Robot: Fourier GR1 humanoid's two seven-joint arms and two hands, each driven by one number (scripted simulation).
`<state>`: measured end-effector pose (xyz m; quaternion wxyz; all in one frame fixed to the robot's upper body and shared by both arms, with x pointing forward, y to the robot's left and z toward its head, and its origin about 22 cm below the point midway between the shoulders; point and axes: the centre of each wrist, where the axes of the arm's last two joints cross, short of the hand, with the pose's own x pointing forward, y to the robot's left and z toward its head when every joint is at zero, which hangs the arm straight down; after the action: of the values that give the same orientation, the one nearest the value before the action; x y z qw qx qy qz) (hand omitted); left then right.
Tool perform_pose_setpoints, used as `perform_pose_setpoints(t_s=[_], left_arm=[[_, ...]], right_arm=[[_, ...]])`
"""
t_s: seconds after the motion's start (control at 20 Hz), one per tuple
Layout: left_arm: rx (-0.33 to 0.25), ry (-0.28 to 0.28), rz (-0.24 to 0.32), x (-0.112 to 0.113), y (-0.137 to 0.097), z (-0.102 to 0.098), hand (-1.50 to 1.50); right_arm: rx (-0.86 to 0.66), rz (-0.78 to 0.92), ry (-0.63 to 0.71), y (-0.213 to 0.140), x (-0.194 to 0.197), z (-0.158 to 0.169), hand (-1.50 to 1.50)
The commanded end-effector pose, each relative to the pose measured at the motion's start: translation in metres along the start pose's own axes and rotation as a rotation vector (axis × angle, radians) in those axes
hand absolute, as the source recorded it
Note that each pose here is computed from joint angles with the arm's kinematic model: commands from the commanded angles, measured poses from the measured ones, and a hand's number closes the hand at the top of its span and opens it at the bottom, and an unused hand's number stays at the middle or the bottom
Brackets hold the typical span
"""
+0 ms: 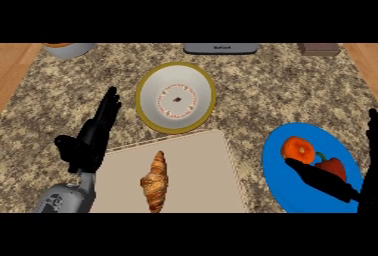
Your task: Pick the squash from the plate and place it in the bowl
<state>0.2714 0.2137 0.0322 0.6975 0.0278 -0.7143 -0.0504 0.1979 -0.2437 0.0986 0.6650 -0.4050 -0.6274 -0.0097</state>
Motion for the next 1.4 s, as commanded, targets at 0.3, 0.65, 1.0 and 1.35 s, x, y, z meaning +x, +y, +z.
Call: perform_pose_setpoints(t_s=[0.3,0.65,1.0,1.35], left_arm=[[0.008,0.008,-0.005,0.013,0.02,-0.011,0.0],[0.027,-0.012,0.001,0.003,0.01,0.004,0.0],[0.016,-0.003,-0.01,-0.002,0.005,0.001,0.0],[0.013,0.021,-0.005,-0.016,-0.009,-0.003,0.0]], right_arm=[[0.192,0.112,0.254,0.022,-0.003,-0.01,-1.5],[0.235,0.087,0.236,0.019,-0.028,0.01,-1.5],[0.212,-0.028,0.166,-0.005,-0.033,-0.004,-1.5],[0.21,-0.103,0.183,0.0,-0.035,0.004,-1.5]])
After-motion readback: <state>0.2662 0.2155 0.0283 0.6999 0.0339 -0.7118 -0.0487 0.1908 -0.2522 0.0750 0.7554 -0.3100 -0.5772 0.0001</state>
